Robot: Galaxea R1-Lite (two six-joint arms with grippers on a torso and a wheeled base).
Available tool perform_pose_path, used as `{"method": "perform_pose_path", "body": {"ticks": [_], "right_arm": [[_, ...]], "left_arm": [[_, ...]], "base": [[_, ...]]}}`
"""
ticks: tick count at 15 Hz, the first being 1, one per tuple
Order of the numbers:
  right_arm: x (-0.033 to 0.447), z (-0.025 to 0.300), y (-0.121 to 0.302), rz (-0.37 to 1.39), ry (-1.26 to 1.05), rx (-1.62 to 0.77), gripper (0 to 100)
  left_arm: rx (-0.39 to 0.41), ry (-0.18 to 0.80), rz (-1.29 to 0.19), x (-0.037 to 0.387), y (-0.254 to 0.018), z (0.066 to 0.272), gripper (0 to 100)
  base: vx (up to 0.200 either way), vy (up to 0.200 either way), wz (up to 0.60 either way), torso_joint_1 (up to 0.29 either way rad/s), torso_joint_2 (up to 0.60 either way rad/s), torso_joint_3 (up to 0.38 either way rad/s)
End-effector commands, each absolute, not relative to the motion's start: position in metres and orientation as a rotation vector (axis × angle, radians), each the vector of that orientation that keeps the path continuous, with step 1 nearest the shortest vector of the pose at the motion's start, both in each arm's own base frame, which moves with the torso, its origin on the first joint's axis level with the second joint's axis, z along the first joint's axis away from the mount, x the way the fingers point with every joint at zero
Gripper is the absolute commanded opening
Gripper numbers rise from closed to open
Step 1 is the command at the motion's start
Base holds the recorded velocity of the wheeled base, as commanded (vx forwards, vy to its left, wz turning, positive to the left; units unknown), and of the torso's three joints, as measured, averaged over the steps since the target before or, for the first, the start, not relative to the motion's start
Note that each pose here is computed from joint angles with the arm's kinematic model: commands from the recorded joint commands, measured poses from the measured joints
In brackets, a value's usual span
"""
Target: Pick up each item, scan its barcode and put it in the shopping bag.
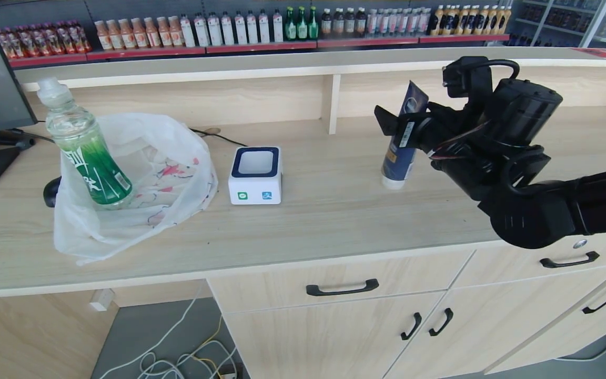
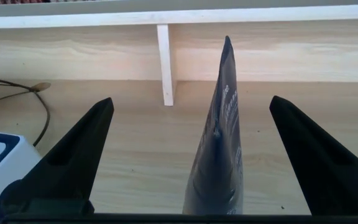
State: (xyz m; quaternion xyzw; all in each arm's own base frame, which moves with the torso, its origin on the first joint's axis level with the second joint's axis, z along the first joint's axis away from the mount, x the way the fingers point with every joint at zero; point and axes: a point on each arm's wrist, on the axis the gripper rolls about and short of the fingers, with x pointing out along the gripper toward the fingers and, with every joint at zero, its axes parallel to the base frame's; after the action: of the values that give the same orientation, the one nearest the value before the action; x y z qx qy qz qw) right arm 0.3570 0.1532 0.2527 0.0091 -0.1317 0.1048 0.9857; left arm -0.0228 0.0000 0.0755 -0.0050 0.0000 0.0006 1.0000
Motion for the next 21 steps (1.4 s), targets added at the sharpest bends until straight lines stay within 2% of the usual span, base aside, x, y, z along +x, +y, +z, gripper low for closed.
{"method": "perform_pose_path", "body": {"ticks": [1, 21], "right_arm": [[0.364, 0.246, 0.148, 0.192, -0.25, 0.011, 100], [0.382, 0.211, 0.156, 0.139, -0.165, 0.06, 100]], "left_arm": [[-0.011, 0.0, 0.002, -0.023, 0.0, 0.075, 100], [-0.011, 0.0, 0.002, -0.023, 0.0, 0.075, 100]], "base": [[0.0, 0.0, 0.0, 0.0, 0.0, 0.0], [0.0, 0.0, 0.0, 0.0, 0.0, 0.0]]}}
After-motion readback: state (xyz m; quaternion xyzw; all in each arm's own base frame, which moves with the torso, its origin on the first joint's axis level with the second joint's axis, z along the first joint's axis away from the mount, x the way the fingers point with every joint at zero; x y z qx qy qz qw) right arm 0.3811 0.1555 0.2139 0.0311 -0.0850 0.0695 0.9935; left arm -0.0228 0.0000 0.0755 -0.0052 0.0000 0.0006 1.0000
